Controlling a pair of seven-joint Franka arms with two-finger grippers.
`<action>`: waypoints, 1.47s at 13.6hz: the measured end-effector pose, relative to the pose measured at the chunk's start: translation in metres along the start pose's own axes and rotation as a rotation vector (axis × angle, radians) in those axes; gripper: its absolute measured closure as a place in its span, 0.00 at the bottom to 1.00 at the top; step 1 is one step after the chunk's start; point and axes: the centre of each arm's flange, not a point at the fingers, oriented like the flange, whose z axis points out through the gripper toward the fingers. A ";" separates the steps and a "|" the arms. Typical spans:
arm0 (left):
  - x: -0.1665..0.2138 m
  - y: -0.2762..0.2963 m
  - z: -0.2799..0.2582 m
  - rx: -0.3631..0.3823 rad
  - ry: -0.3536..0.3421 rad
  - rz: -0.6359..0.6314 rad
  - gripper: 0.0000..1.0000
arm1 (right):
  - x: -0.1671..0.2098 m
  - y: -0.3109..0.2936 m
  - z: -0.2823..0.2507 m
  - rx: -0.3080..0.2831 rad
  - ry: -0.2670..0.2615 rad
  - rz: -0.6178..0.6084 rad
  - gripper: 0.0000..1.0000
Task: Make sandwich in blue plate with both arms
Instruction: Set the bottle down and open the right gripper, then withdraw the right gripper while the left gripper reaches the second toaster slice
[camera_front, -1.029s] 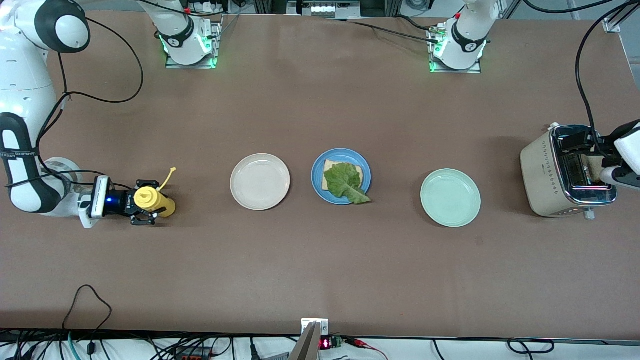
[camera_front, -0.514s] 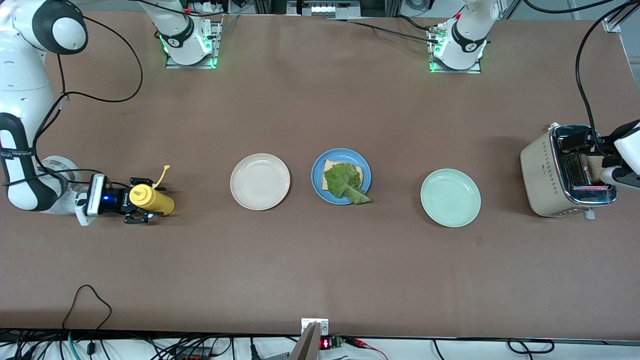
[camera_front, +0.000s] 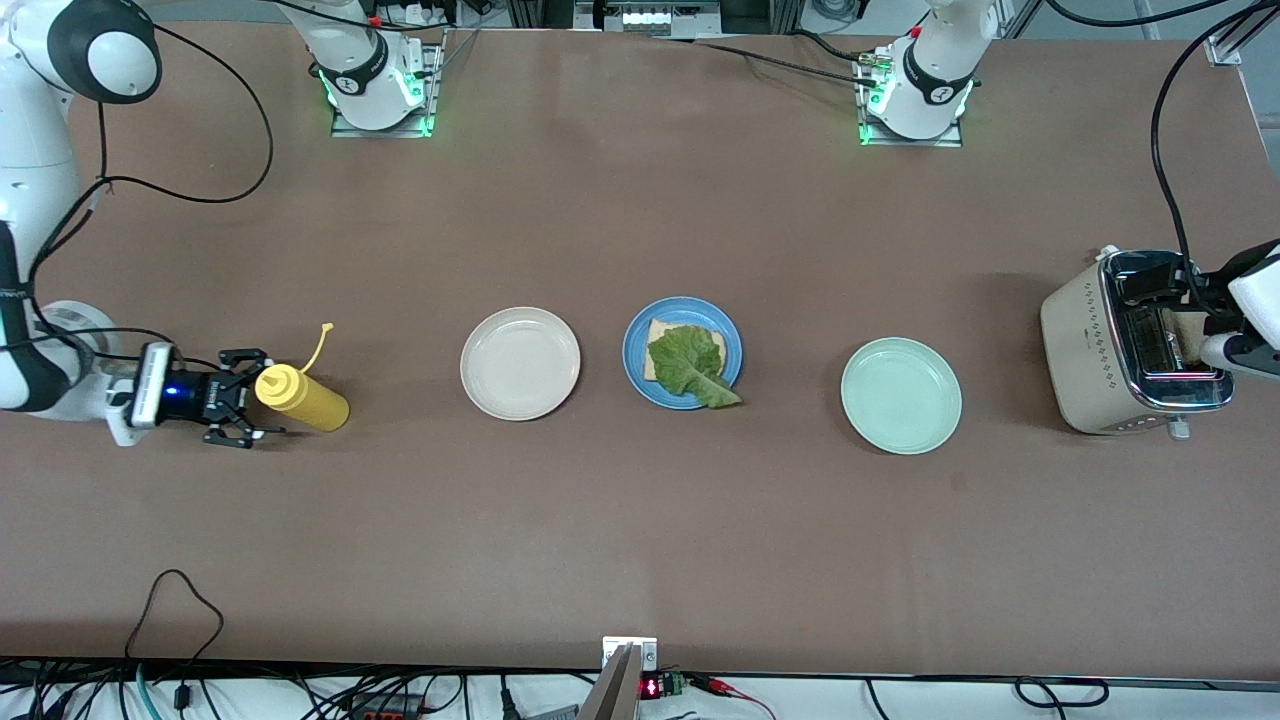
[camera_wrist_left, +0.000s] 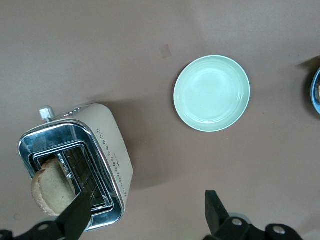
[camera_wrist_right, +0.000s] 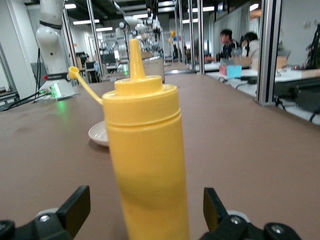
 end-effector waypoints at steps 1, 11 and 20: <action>0.000 0.000 0.000 0.000 0.000 0.000 0.00 | 0.009 -0.003 -0.018 0.004 -0.043 0.022 0.00; 0.000 0.000 0.000 0.000 0.000 0.000 0.00 | 0.230 -0.013 -0.093 -0.098 -0.708 0.369 0.00; 0.000 0.000 0.000 0.000 0.000 0.000 0.00 | 0.417 -0.026 0.038 -0.530 -1.091 0.833 0.00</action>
